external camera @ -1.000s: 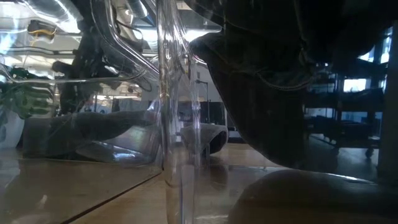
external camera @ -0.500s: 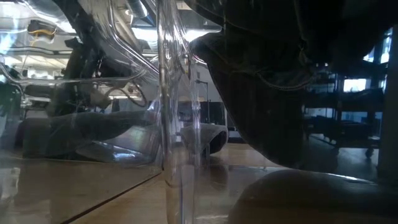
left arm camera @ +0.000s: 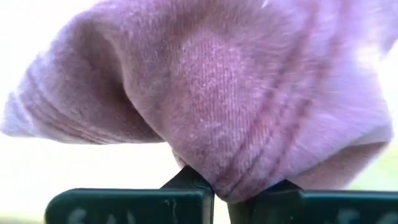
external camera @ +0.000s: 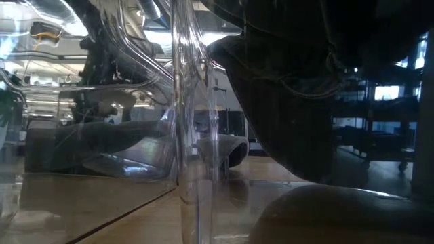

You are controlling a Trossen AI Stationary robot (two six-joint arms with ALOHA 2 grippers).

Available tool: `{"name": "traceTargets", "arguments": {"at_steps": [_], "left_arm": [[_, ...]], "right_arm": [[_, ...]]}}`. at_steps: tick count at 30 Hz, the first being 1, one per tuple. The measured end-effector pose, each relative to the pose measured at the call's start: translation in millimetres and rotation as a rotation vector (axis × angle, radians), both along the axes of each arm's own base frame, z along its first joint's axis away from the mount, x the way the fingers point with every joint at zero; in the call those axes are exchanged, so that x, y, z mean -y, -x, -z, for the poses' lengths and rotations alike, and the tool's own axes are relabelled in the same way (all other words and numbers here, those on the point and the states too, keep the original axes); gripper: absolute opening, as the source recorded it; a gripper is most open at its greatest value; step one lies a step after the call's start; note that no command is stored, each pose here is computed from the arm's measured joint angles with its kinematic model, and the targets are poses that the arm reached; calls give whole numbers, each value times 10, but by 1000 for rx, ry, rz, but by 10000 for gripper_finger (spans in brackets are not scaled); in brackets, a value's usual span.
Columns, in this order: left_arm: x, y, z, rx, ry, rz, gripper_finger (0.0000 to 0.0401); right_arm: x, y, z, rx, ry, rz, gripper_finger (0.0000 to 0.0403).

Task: Pick & Place hat
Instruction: Put the red cap into the left transparent bin

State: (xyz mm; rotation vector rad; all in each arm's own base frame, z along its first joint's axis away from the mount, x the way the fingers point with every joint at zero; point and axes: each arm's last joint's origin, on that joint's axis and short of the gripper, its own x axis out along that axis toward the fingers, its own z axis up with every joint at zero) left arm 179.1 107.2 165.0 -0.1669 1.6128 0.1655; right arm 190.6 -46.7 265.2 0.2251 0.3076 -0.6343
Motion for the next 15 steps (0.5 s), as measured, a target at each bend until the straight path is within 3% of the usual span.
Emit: {"name": "traceTargets", "arguments": {"at_steps": [8, 15], "left_arm": [[-14, -203, -521, 15, -9, -66, 6], [103, -330, -1310, 10, -91, -66, 5]], "right_arm": [[0, 0, 0, -1, 2, -1, 150], [-6, 29, 64, -74, -14, -4, 150]]}}
